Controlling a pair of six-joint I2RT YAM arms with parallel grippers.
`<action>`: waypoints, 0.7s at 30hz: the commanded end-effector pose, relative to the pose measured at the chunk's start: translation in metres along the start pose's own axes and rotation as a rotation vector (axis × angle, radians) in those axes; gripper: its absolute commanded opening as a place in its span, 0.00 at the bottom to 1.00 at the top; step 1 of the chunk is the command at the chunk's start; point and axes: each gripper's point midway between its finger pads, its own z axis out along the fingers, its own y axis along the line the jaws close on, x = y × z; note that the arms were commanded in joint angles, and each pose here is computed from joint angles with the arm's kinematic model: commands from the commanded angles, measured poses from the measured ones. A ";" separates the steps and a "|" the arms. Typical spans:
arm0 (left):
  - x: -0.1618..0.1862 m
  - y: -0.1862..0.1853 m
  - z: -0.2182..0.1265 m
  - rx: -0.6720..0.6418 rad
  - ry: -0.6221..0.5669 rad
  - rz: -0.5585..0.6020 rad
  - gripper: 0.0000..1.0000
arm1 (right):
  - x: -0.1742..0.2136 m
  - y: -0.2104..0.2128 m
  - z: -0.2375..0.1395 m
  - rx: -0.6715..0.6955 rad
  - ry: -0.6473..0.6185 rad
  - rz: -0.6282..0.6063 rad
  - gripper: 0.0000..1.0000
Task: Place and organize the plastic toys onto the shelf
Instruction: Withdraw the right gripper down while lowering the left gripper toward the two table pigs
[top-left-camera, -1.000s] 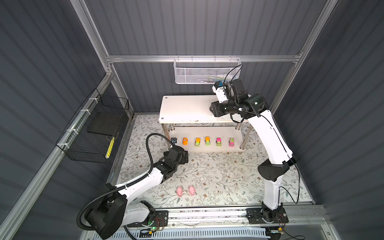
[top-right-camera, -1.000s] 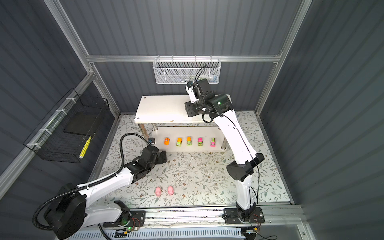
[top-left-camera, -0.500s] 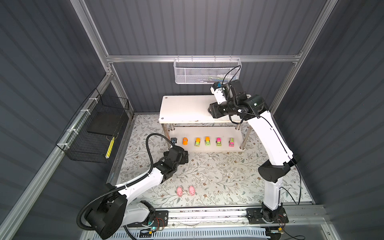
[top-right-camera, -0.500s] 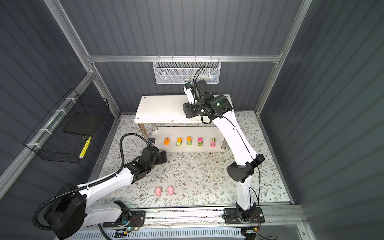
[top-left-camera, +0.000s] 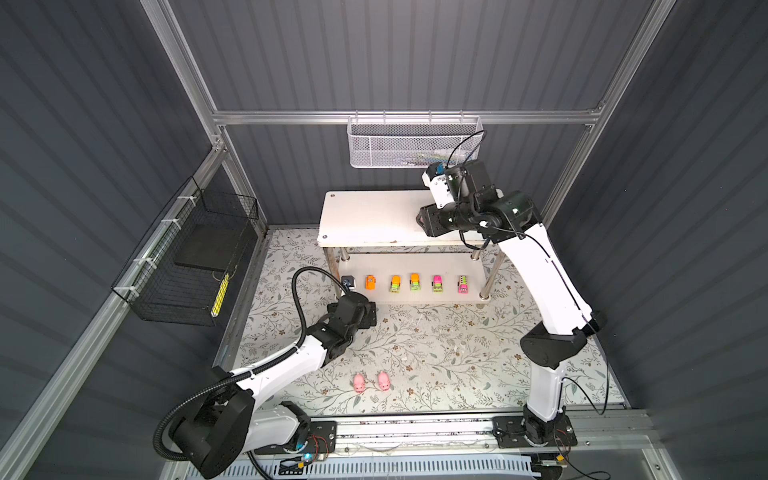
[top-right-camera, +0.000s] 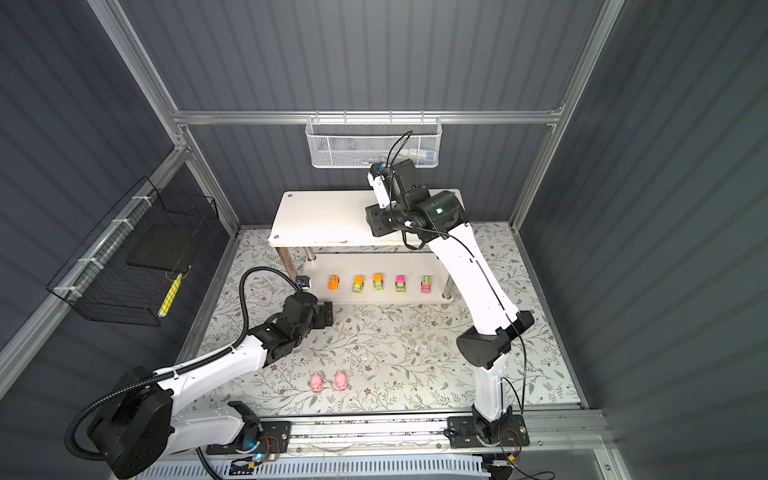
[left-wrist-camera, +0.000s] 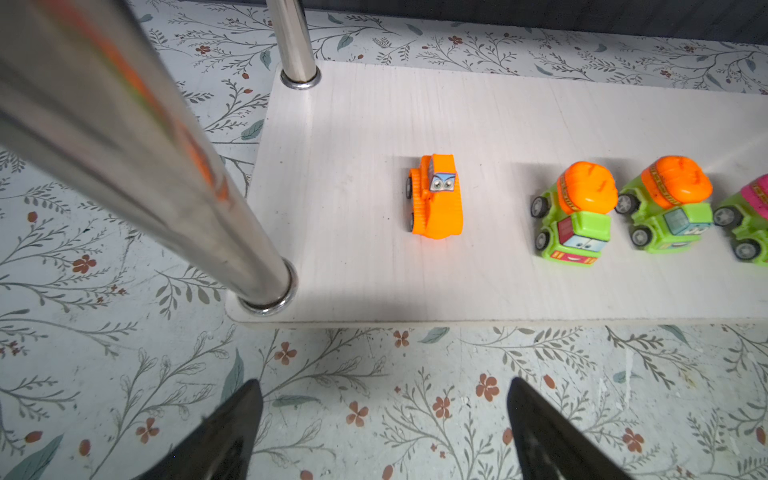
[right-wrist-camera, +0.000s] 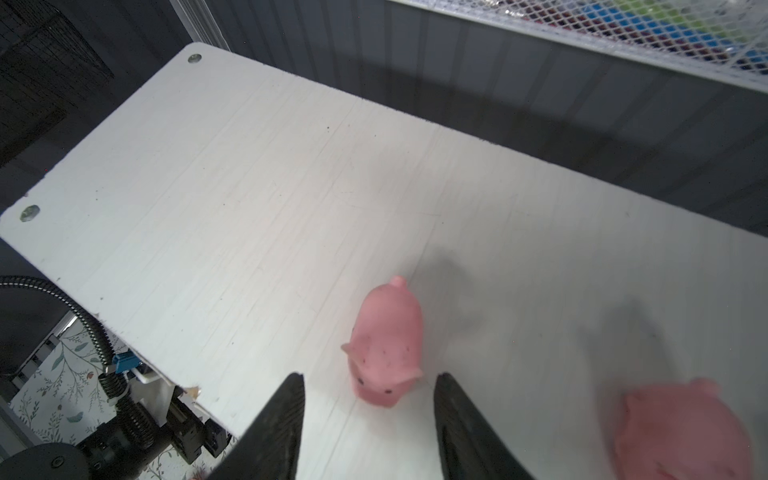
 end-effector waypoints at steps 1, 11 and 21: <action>-0.001 0.006 -0.003 -0.009 -0.008 -0.010 0.92 | -0.021 0.000 -0.037 -0.006 -0.108 -0.008 0.55; -0.002 0.004 -0.011 0.012 0.010 -0.013 0.92 | -0.006 0.013 -0.085 -0.083 -0.211 -0.081 0.58; 0.036 -0.010 -0.027 0.094 0.262 -0.066 0.88 | 0.100 0.033 -0.116 -0.233 -0.248 -0.161 0.57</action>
